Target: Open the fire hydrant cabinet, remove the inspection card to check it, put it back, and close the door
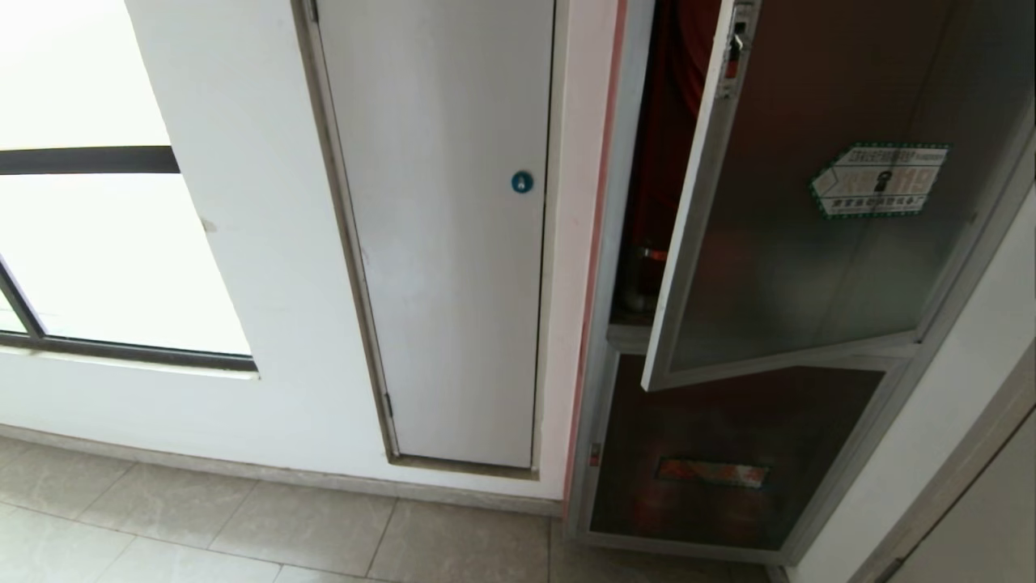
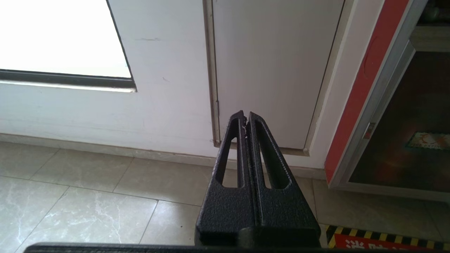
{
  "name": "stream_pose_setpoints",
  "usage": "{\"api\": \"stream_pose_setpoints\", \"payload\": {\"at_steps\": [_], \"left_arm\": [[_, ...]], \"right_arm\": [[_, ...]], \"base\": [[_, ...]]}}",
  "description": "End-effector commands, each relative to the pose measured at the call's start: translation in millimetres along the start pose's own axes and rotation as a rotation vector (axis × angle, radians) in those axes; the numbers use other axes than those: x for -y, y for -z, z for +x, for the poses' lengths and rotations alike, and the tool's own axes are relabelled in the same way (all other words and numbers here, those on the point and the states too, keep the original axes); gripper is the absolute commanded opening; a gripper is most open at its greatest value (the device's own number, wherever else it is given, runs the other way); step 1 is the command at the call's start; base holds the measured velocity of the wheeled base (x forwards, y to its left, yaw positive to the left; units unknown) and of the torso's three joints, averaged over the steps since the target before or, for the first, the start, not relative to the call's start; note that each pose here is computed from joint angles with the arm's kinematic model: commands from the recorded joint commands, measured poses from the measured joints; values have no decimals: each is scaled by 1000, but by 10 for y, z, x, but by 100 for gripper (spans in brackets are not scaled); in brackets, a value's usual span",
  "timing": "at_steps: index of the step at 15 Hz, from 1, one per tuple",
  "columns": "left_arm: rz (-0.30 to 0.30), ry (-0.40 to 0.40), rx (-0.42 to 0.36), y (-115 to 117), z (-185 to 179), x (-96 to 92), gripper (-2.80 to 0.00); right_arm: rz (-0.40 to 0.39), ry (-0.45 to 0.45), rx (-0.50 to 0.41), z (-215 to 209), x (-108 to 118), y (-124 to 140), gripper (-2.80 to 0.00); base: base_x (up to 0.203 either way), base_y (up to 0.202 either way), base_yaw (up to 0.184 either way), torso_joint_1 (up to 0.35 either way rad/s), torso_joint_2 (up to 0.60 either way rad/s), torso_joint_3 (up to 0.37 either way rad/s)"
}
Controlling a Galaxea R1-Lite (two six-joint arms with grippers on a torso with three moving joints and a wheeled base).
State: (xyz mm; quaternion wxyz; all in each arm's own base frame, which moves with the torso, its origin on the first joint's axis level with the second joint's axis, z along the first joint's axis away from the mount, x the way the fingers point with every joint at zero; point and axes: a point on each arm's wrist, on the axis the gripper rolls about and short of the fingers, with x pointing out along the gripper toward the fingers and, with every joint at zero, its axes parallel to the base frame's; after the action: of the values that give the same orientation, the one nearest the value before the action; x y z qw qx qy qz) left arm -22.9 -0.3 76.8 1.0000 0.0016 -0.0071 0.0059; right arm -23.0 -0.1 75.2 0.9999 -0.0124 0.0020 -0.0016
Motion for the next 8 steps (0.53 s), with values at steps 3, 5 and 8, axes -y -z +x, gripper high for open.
{"api": "stream_pose_setpoints", "payload": {"at_steps": [3,5,8], "left_arm": [[0,-1,-5,16,4,0,-280],[0,-1,-5,16,4,0,-280],[0,-1,-5,16,4,0,-280]], "right_arm": [[26,1,2,-1,0,0,-280],[36,3,2,-1,1,0,-280],[35,3,2,-1,1,0,-280]], "base": [[0,0,0,0,0,0],[0,0,0,0,0,0],[0,0,0,0,0,0]]}}
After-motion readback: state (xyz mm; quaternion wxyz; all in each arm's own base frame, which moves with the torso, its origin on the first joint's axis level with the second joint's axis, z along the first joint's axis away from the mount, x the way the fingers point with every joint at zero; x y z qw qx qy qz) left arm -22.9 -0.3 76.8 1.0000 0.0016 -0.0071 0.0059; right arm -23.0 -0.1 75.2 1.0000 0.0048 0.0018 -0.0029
